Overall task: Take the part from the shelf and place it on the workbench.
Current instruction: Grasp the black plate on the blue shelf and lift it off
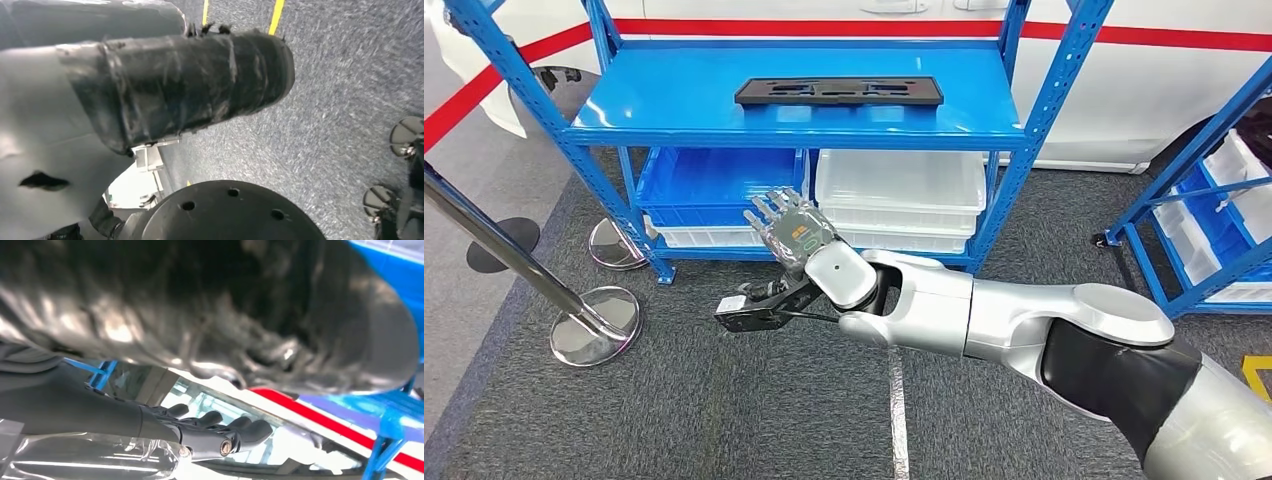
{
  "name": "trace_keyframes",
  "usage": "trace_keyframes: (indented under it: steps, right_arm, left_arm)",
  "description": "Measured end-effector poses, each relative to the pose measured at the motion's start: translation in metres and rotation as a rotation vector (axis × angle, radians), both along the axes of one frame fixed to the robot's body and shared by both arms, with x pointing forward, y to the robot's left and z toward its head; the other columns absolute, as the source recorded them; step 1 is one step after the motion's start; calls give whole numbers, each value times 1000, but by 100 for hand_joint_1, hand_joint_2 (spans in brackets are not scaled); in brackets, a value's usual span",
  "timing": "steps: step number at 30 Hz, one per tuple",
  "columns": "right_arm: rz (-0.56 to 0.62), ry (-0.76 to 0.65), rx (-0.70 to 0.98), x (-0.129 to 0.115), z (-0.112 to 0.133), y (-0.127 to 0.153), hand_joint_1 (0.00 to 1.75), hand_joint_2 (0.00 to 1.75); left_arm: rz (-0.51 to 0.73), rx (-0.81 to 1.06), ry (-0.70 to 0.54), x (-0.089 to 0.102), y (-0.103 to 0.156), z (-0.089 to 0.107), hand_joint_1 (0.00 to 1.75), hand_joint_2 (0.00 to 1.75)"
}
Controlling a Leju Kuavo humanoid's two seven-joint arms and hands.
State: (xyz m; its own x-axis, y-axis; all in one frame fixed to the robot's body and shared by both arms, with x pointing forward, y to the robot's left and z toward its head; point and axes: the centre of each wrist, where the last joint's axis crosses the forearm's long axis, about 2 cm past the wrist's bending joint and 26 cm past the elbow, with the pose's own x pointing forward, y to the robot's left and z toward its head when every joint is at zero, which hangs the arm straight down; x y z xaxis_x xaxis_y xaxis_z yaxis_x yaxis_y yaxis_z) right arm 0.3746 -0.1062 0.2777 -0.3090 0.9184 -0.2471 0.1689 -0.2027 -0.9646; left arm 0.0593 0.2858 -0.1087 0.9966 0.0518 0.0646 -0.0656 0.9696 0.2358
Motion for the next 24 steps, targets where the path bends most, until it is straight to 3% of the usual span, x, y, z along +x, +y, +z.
trace_keyframes:
  steps: [24]
  right_arm:
    - [-1,3,-18,0,-2,0,0,0]
  left_arm:
    - [-2,-12,3,-1,-2,0,0,0]
